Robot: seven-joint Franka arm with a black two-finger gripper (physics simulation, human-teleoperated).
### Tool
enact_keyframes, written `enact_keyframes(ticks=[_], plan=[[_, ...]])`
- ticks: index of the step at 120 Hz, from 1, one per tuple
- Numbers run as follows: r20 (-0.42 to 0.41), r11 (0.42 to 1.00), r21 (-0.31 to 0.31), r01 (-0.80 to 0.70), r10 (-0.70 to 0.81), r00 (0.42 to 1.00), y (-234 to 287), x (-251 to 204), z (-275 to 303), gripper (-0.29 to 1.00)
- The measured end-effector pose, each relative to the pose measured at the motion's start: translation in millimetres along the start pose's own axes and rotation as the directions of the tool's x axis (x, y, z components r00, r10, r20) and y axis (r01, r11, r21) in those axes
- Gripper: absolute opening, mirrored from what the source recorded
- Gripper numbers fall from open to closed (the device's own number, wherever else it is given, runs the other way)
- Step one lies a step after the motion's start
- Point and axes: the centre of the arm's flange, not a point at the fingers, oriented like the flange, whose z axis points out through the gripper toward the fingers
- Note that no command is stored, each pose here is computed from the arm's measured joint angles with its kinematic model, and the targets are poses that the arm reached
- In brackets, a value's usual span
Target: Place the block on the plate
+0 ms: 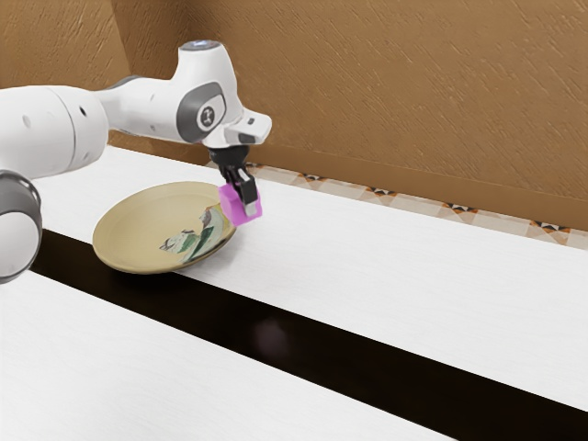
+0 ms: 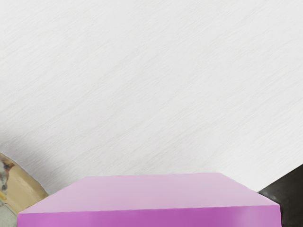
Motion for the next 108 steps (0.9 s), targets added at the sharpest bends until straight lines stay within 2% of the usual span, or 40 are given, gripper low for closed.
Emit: enact_keyframes(ticks=[43, 88, 108], plan=[[0.086, 0.985, 0.010, 0.175, -0.175, 0.981, -90.3, -81.6, 29.0, 0.40], [0.164, 0.969, -0.018, 0.246, -0.239, 0.957, -122.0, -114.1, 91.8, 0.40], [0.160, 0.969, -0.019, 0.247, -0.241, 0.957, -123.5, -114.4, 91.2, 0.55]])
